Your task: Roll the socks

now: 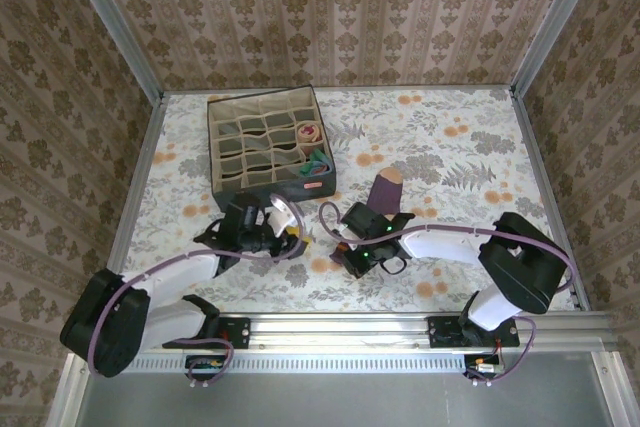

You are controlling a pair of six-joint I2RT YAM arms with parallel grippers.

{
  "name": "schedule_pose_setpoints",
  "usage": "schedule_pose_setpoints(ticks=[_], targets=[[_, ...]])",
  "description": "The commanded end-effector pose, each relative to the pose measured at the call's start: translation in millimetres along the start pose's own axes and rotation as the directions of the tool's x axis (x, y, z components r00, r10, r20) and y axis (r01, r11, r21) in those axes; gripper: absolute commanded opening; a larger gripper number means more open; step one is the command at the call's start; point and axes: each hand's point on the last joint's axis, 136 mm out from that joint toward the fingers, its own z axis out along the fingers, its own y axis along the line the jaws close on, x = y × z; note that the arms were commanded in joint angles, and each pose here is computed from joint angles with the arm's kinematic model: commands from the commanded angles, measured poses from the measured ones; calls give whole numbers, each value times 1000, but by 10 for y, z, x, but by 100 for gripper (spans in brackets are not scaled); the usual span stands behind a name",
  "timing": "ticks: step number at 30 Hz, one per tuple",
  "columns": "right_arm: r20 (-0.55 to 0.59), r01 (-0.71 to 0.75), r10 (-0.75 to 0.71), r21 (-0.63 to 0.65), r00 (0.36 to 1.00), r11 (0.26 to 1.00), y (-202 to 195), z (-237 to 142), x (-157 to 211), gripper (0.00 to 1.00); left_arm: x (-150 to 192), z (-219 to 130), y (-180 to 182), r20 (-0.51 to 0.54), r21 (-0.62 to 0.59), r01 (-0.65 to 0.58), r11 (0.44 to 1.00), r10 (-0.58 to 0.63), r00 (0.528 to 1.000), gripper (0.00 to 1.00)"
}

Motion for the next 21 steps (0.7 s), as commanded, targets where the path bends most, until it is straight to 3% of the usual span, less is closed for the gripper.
schedule_pose_setpoints(ticks=[1,4,11,21], targets=[[-1,-10,10,-139,1000,990,149,-55,56,0,-82,92,-370,98,166,-285,944,272,957,51],[4,-51,53,-212,999,976,148,-84,85,0,3,228,-526,104,236,-374,897,360,927,54],[-37,-135,130,-309,991,941,98,-146,192,0,45,476,-629,105,324,-441,837,431,896,55],[-77,-184,167,-385,983,904,98,-182,192,0,22,719,-725,121,408,-456,791,448,886,55]])
